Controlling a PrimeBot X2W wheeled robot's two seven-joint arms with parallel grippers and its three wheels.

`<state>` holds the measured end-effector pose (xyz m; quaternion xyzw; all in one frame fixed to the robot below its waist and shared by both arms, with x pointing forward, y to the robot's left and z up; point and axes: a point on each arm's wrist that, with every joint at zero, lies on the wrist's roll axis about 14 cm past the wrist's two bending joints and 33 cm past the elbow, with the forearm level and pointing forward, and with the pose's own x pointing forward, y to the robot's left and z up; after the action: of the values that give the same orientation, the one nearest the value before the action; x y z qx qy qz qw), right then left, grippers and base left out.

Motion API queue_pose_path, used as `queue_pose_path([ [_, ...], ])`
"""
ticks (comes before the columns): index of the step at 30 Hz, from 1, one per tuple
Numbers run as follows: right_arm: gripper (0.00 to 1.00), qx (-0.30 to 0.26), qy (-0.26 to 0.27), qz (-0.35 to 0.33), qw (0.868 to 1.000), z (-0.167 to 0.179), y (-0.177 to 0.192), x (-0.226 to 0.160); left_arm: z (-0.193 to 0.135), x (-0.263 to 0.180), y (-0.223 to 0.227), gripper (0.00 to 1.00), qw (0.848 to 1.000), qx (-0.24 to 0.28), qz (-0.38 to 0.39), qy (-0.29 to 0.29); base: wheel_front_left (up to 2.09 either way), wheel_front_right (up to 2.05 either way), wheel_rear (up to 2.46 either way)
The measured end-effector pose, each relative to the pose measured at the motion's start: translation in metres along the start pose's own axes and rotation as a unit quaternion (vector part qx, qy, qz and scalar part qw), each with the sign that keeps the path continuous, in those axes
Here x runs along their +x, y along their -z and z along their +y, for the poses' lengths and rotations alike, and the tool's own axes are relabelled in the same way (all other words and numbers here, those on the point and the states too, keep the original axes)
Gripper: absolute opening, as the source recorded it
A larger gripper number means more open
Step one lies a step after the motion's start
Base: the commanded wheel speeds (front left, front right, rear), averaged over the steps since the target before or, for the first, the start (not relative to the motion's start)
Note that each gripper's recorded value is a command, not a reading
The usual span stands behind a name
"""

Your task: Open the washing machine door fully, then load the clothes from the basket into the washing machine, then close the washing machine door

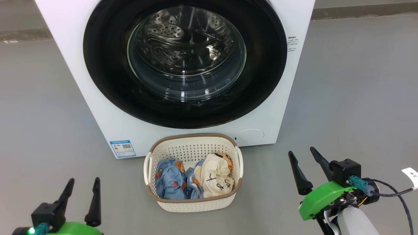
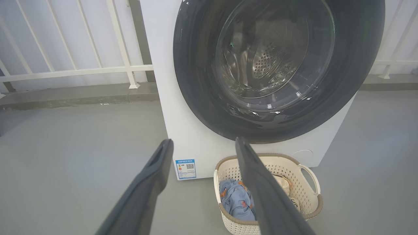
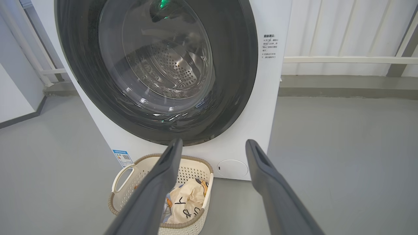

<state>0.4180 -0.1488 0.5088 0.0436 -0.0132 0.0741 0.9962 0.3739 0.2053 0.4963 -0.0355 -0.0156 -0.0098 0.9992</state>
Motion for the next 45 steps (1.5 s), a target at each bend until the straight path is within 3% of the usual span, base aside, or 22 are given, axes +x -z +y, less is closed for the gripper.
queue_pose_path([
  [29,1.0,0.003,0.003,0.009,1.0,-0.002,0.007,0.002,0.007,0.006,0.001,1.0,1.0,0.005,0.001,-0.012,0.04,0.04,-0.07],
  [45,1.0,0.008,0.004,0.023,1.0,-0.003,0.02,0.006,0.014,0.011,0.004,1.0,1.0,0.004,0.007,-0.022,0.94,0.94,-1.89],
])
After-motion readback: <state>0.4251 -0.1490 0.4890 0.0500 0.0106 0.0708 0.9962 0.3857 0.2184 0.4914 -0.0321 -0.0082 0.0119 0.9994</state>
